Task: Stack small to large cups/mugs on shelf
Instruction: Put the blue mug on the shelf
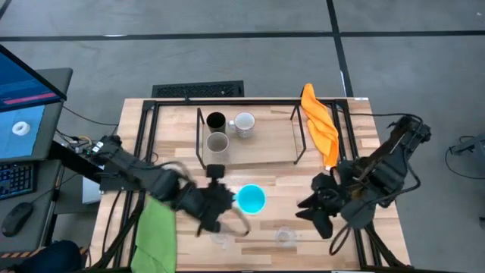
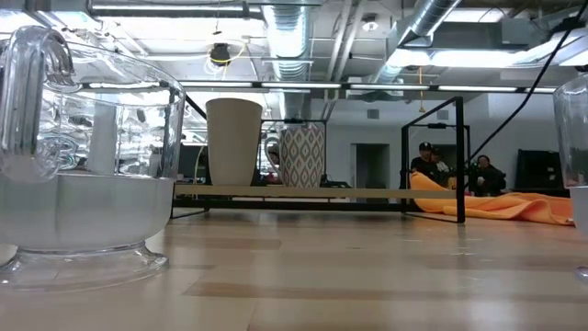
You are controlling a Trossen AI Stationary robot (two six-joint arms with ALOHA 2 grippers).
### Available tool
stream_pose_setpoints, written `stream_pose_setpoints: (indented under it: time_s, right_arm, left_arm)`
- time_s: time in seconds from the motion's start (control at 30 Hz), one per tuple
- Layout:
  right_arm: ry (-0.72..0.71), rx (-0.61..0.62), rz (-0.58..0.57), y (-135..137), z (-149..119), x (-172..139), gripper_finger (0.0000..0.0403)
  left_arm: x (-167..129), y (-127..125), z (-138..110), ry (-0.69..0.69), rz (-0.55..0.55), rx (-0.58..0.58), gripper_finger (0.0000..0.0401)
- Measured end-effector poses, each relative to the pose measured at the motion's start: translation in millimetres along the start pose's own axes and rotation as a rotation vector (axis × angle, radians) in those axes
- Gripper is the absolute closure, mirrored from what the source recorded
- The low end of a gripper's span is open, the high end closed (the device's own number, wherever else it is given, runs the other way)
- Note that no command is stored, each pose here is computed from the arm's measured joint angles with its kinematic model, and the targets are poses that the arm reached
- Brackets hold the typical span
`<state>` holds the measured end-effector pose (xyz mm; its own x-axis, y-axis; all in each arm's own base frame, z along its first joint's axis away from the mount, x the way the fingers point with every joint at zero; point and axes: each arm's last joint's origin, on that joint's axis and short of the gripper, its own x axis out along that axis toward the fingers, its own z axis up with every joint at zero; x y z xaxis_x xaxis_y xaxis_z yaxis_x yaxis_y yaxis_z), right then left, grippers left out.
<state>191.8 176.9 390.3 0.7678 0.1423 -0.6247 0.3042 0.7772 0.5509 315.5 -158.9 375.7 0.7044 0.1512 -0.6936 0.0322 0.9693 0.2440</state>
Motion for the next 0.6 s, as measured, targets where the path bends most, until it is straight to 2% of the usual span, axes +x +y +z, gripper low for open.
stream_pose_setpoints:
  time_s: [0.13, 0.3, 0.47, 0.6]
  right_arm:
    - [-0.013, -0.006, -0.015, -3, 1, -5, 0.0212]
    - [-0.007, -0.013, -0.028, -5, 1, -5, 0.0212]
    - [-0.006, 0.037, -0.034, -6, 2, -3, 0.0212]
    - [-0.012, 0.093, -0.040, -7, 5, -2, 0.0212]
  left_arm:
    - [-40, -23, -2, -0.068, 0.160, 0.102, 0.0355]
    - [-69, -54, -13, -0.166, 0.338, 0.324, 0.0354]
    - [-80, -65, -21, -0.189, 0.533, 0.500, 0.0352]
    - [-81, -64, -22, -0.187, 0.597, 0.542, 0.0351]
